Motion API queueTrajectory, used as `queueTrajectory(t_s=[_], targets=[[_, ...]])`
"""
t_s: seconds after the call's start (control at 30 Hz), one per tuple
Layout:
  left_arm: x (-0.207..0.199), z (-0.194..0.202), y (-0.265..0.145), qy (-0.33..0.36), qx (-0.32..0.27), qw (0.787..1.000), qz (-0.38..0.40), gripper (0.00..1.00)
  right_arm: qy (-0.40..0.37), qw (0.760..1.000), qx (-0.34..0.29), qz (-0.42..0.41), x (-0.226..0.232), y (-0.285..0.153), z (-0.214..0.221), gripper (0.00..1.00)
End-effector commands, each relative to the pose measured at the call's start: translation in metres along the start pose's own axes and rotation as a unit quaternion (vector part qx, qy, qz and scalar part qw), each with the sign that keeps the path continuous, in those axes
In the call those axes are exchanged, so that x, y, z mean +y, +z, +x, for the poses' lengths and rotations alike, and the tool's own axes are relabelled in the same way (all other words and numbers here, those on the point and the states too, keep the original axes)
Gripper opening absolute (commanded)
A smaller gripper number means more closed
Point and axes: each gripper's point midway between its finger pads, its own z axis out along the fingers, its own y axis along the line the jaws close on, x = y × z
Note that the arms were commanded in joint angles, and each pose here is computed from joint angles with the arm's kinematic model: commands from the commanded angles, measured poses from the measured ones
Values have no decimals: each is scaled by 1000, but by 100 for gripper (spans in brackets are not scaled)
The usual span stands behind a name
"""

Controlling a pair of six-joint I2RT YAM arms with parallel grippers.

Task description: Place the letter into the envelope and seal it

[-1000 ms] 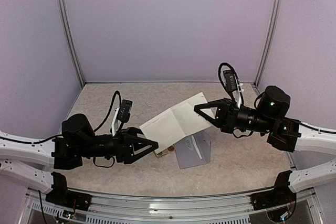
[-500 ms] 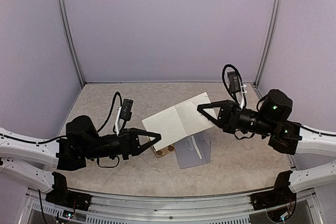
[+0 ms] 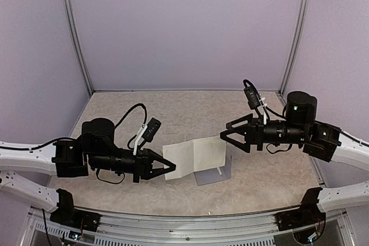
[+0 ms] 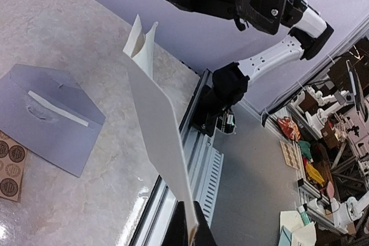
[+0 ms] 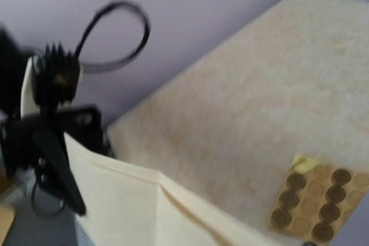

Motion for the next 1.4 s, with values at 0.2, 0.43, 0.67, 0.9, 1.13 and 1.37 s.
queueTrajectory(t_s=[0.2, 0.43, 0.67, 0.9, 1.13, 1.37], targets=[[-30, 46, -6, 13, 161, 984, 73, 0, -38, 974, 182, -131, 41, 21, 51, 86], [-32, 46, -5, 16, 173, 982, 76, 0, -30, 951, 233, -199, 67, 37, 79, 76], [-36, 47, -4, 15, 180, 980, 87, 0, -26, 937, 259, -231, 77, 50, 94, 55], [-37, 49, -2, 15, 187, 978, 90, 0, -24, 925, 288, -247, 81, 57, 108, 39], [-34, 50, -1, 19, 190, 978, 83, 0, -16, 916, 314, -250, 81, 55, 122, 31], [-33, 46, 2, 25, 188, 979, 78, 0, -15, 913, 321, -252, 80, 55, 127, 7]])
